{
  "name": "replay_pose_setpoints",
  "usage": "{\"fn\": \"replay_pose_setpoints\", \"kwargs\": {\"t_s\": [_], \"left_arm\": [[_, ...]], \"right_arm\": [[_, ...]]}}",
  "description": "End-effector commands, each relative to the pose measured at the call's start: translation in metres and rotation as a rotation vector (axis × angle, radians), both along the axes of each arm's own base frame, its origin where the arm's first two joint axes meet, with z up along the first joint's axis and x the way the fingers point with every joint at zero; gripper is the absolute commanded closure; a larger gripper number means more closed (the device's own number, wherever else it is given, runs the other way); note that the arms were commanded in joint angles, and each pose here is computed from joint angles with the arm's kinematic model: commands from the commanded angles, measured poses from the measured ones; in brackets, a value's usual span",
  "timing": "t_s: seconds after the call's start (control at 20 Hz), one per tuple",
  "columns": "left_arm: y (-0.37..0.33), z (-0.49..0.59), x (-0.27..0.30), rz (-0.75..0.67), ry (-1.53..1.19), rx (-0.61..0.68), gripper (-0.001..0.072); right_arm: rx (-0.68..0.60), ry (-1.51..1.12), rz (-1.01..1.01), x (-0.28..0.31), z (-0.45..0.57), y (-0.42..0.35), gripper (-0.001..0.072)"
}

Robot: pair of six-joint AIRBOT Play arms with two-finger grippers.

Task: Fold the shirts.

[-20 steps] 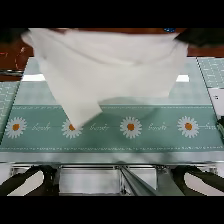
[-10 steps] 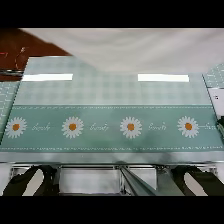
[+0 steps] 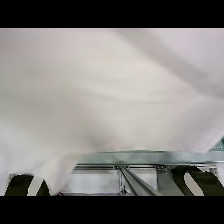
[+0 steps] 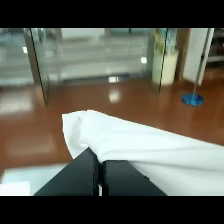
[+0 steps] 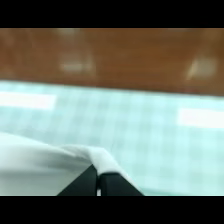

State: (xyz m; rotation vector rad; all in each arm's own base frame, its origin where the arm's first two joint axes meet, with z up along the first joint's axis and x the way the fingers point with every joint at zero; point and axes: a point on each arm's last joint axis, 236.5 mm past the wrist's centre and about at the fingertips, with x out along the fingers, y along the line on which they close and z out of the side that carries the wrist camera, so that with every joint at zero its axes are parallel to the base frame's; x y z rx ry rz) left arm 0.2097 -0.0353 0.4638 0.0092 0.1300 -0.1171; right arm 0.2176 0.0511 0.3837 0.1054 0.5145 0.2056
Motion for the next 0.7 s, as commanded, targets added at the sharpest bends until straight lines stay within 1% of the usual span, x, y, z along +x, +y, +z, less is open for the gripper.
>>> {"fn": "replay_pose_setpoints", "kwargs": {"t_s": [0.0,0.1,0.2,0.35,0.45,0.65], "left_arm": [[0.003,-0.083,0.03,-0.028,0.252,-0.1,0.0687],[0.004,-0.153,0.054,-0.054,0.428,-0.185,0.0687],[0.011,-0.229,0.081,-0.049,0.582,-0.283,0.0687],[0.028,-0.321,0.137,0.011,0.651,-0.448,0.0687],[0.029,-0.353,0.173,0.04,0.648,-0.553,0.0687],[0.024,-0.394,0.253,0.083,0.59,-0.531,0.0687]], "right_arm": [[0.053,0.242,0.035,0.017,-0.086,0.01,0.0686],[0.106,0.351,0.09,0.037,-0.143,0.024,0.0686],[0.147,0.435,0.072,0.062,-0.204,0.024,0.0686],[0.167,0.482,0.01,0.118,-0.275,0.013,0.0686],[0.196,0.49,-0.001,0.16,-0.304,0.012,0.0686],[0.298,0.563,-0.007,0.235,-0.36,0.021,0.0685]]}}
